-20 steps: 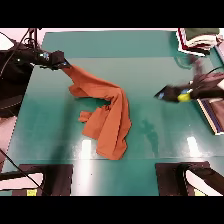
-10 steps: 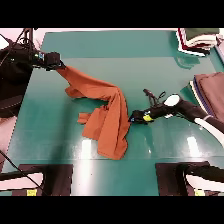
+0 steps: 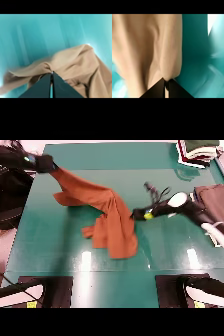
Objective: Fold the shirts.
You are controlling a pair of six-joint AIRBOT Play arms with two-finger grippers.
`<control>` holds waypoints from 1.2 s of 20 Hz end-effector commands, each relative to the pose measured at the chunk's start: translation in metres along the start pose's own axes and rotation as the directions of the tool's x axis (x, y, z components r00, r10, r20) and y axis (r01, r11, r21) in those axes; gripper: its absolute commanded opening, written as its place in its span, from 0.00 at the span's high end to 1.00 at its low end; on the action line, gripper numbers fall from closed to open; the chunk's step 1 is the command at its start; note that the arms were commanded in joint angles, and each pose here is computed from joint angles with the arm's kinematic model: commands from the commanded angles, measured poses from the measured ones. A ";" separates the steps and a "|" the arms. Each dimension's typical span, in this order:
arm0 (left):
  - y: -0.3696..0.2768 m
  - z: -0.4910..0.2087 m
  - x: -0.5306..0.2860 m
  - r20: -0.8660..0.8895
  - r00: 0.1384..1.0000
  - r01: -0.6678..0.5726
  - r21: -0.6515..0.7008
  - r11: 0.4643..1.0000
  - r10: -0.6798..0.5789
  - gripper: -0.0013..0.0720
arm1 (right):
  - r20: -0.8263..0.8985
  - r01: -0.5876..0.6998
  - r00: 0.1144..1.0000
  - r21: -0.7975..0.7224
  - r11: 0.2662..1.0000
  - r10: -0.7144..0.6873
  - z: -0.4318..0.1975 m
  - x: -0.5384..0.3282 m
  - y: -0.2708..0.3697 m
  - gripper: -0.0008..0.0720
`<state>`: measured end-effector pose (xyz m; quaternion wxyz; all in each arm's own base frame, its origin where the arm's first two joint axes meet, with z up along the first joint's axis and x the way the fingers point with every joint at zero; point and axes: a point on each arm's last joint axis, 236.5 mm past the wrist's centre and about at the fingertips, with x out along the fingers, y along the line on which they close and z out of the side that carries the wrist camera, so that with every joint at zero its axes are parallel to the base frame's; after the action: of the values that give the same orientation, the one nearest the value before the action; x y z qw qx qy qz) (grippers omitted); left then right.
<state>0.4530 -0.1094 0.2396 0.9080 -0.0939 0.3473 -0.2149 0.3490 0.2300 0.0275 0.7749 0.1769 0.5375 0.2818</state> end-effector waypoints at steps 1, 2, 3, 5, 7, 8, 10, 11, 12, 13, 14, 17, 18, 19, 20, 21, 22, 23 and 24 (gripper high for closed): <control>-0.037 0.060 -0.087 0.240 0.971 -0.043 0.114 0.993 0.015 0.96 | 0.271 0.098 0.961 -0.136 0.986 -0.058 0.070 -0.120 0.021 0.97; -0.053 0.073 -0.119 0.311 0.950 -0.051 0.148 0.988 0.003 0.96 | 0.364 0.118 0.930 -0.158 0.980 -0.053 0.086 -0.164 0.033 0.97; -0.071 0.085 -0.154 0.383 0.924 -0.064 0.182 0.981 -0.011 0.96 | 0.436 0.140 0.898 -0.179 0.974 -0.049 0.095 -0.203 0.046 0.97; -0.104 0.095 -0.219 0.500 0.865 -0.089 0.238 0.967 -0.044 0.96 | 0.564 0.197 0.825 -0.218 0.956 -0.041 0.101 -0.275 0.073 0.97; -0.132 0.093 -0.275 0.589 0.805 -0.115 0.280 0.953 -0.076 0.96 | 0.658 0.253 0.752 -0.249 0.935 -0.028 0.097 -0.331 0.101 0.97; -0.143 0.091 -0.296 0.621 0.779 -0.126 0.293 0.948 -0.089 0.96 | 0.696 0.279 0.718 -0.260 0.924 -0.021 0.094 -0.354 0.113 0.97; -0.156 0.084 -0.324 0.663 0.741 -0.141 0.307 0.941 -0.106 0.96 | 0.739 0.328 0.673 -0.271 0.905 -0.022 0.087 -0.383 0.128 0.97; -0.158 0.081 -0.328 0.664 0.740 -0.142 0.311 0.940 -0.108 0.96 | 0.746 0.334 0.666 -0.280 0.900 -0.015 0.086 -0.390 0.134 0.97; -0.158 0.077 -0.325 0.649 0.753 -0.139 0.313 0.939 -0.105 0.96 | 0.744 0.332 0.668 -0.284 0.899 -0.012 0.087 -0.391 0.137 0.97; -0.153 0.073 -0.313 0.617 0.781 -0.129 0.310 0.942 -0.096 0.96 | 0.725 0.322 0.688 -0.279 0.905 -0.021 0.089 -0.385 0.132 0.97; -0.145 0.067 -0.295 0.575 0.814 -0.117 0.301 0.947 -0.082 0.96 | 0.694 0.301 0.719 -0.262 0.917 -0.038 0.091 -0.374 0.124 0.97; -0.106 0.038 -0.218 0.401 0.915 -0.070 0.229 0.971 -0.029 0.96 | 0.517 0.224 0.850 -0.189 0.956 -0.097 0.096 -0.308 0.075 0.97; -0.089 0.019 -0.187 0.318 0.948 -0.054 0.194 0.979 -0.011 0.96 | 0.438 0.197 0.893 -0.167 0.966 -0.107 0.093 -0.278 0.058 0.97; -0.072 -0.008 -0.153 0.216 0.976 -0.038 0.152 0.988 0.004 0.96 | 0.353 0.169 0.929 -0.144 0.975 -0.109 0.088 -0.247 0.043 0.97; -0.055 -0.035 -0.123 0.122 0.992 -0.029 0.109 0.994 0.016 0.96 | 0.263 0.144 0.959 -0.114 0.983 -0.110 0.082 -0.212 0.026 0.97; -0.038 -0.067 -0.093 0.027 0.999 -0.033 0.064 0.997 0.031 0.96 | 0.190 0.125 0.976 -0.084 0.989 -0.108 0.075 -0.181 0.012 0.97; -0.020 -0.097 -0.069 -0.053 0.997 -0.050 0.028 0.998 0.052 0.96 | 0.132 0.114 0.986 -0.052 0.992 -0.107 0.071 -0.152 -0.002 0.96; -0.007 -0.122 -0.051 -0.108 0.992 -0.065 -0.002 0.998 0.065 0.96 | 0.107 0.105 0.989 -0.018 0.994 -0.102 0.072 -0.127 -0.015 0.80; 0.004 -0.142 -0.037 -0.147 0.986 -0.079 -0.025 0.997 0.075 0.96 | 0.103 0.104 0.989 0.021 0.994 -0.106 0.077 -0.111 -0.027 0.42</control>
<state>0.3392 -0.0983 0.2452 0.9181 -0.0625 0.3358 -0.2012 0.3826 0.1274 0.1899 0.8502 0.1400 0.4486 0.2371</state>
